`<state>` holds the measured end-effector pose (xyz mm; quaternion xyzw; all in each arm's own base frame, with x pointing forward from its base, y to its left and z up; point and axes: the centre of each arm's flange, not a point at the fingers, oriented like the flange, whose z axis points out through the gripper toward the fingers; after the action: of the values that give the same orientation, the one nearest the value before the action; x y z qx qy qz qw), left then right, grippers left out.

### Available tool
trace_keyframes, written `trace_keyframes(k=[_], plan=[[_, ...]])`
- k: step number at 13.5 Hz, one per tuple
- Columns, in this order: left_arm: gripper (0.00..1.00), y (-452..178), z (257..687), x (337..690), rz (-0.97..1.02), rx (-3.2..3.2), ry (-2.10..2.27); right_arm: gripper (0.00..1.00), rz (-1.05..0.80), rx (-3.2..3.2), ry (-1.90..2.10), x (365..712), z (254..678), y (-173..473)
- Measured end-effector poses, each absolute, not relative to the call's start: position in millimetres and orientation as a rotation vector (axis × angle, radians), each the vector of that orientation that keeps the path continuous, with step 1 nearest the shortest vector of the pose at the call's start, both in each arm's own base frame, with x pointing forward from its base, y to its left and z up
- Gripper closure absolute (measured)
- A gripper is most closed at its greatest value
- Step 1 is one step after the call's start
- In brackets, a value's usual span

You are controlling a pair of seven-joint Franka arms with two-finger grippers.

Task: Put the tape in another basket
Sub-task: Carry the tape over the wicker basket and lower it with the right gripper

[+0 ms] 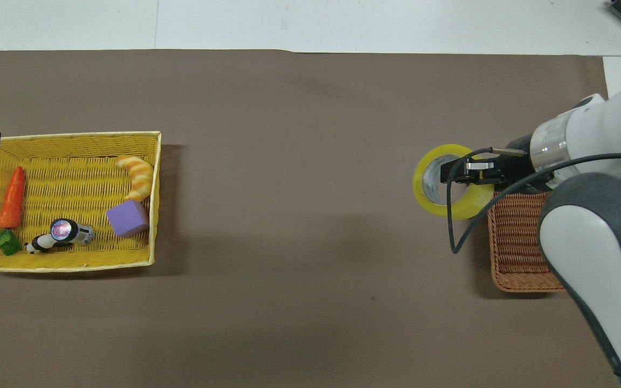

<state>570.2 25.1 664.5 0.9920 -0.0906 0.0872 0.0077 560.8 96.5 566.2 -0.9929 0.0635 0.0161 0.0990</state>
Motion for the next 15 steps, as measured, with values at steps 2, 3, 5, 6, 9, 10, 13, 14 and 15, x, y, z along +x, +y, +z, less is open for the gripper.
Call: trace_keyframes(k=[2,3,5,6,9,10,13,14,15], plan=[[0.0,28.2,681.3,559.8,0.217,3.102,-0.277,1.0,0.088,-3.005,0.166,555.4,588.1,83.8],[0.0,27.8,685.5,557.3,0.21,3.101,-0.278,1.0,0.113,-3.036,0.136,552.5,594.7,76.2],[0.0,27.0,691.6,551.9,0.21,3.099,-0.282,1.0,0.179,-3.062,0.068,548.1,599.0,51.3],[0.0,27.1,693.1,549.9,0.207,3.098,-0.282,1.0,0.203,-3.058,0.046,546.9,600.4,31.7],[0.0,27.1,692.5,548.3,0.19,3.097,-0.282,1.0,0.213,-3.043,0.039,543.3,604.3,-26.2],[0.0,27.1,691.5,547.4,0.176,3.097,-0.282,1.0,0.215,-3.039,0.054,541.1,603.2,-39.7],[0.0,27.6,687.5,542.8,0.105,3.111,-0.285,1.0,0.25,-3.026,0.098,530.5,585.3,-59.3],[0.0,27.2,687.3,541.7,0.095,3.111,-0.286,1.0,0.258,-3.024,0.105,529.6,572.2,-61.0],[0.0,27.0,687.7,541.1,0.094,3.111,-0.286,1.0,0.263,-3.024,0.11,529.9,555.3,-62.8]])
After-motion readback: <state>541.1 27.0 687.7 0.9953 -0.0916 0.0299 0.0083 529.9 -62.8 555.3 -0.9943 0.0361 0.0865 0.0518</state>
